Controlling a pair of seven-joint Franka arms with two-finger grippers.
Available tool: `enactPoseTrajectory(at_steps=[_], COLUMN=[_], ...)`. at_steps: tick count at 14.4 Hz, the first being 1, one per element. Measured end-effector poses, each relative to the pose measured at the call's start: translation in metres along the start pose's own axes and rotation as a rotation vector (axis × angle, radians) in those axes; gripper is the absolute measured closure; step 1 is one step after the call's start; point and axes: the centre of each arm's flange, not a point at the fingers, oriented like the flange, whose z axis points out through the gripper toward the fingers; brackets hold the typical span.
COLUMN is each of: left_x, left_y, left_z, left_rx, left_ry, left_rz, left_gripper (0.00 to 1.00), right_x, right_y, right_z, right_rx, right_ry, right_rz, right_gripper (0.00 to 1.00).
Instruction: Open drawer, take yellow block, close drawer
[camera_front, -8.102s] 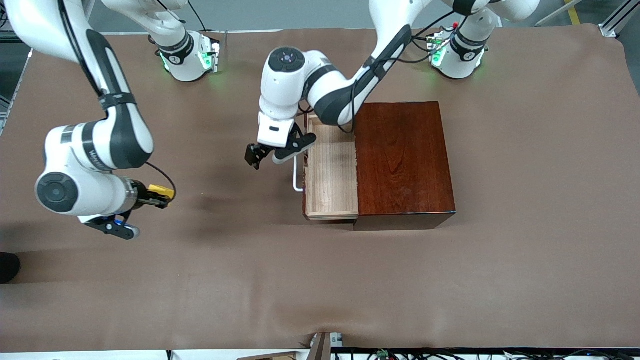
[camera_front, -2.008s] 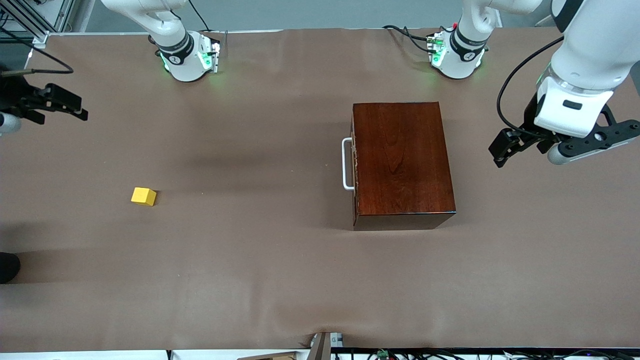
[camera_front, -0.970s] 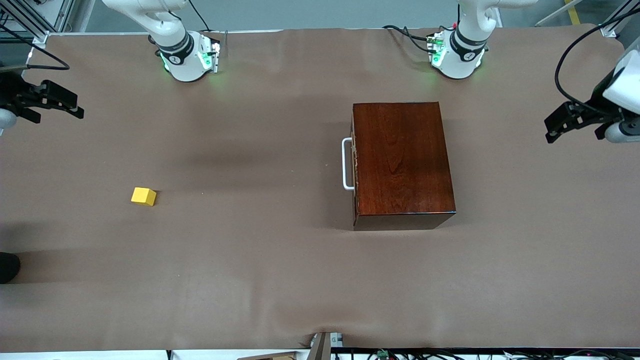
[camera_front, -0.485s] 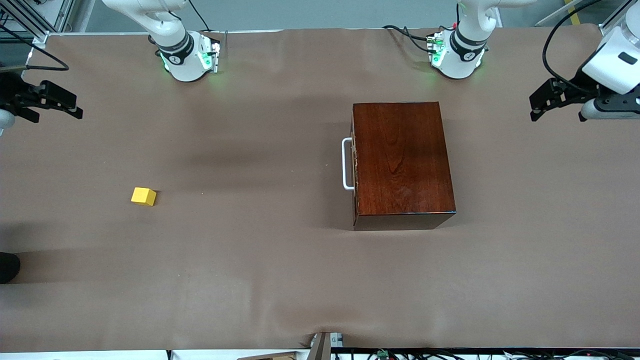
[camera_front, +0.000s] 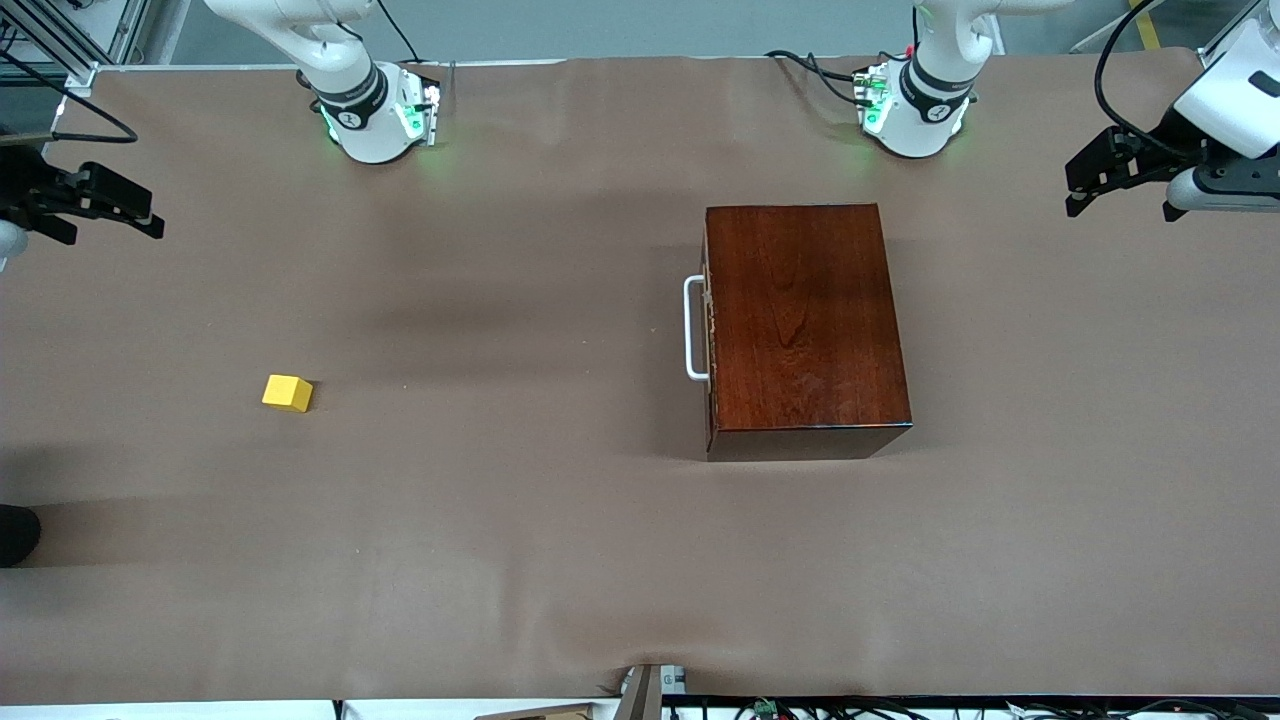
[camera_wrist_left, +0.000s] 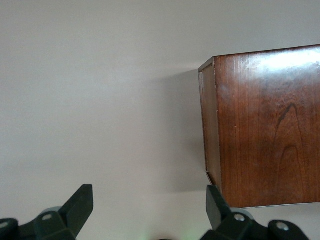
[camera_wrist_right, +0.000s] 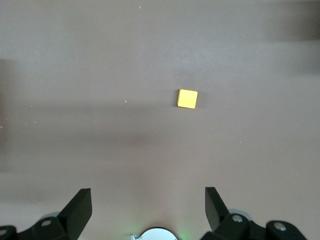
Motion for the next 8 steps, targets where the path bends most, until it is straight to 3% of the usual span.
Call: enactPoseTrajectory(at_steps=[8], left_x=[0.0], left_y=[0.0004], left_z=[-0.0076], left_rx=[-0.002], left_ry=[0.016], left_rz=[0.001], left_gripper=[0.0], right_x=[0.0], right_y=[-0.002], right_z=[0.0002], right_rx=[0.0], right_ry=[-0.002], right_rz=[-0.003], right_gripper=[0.0])
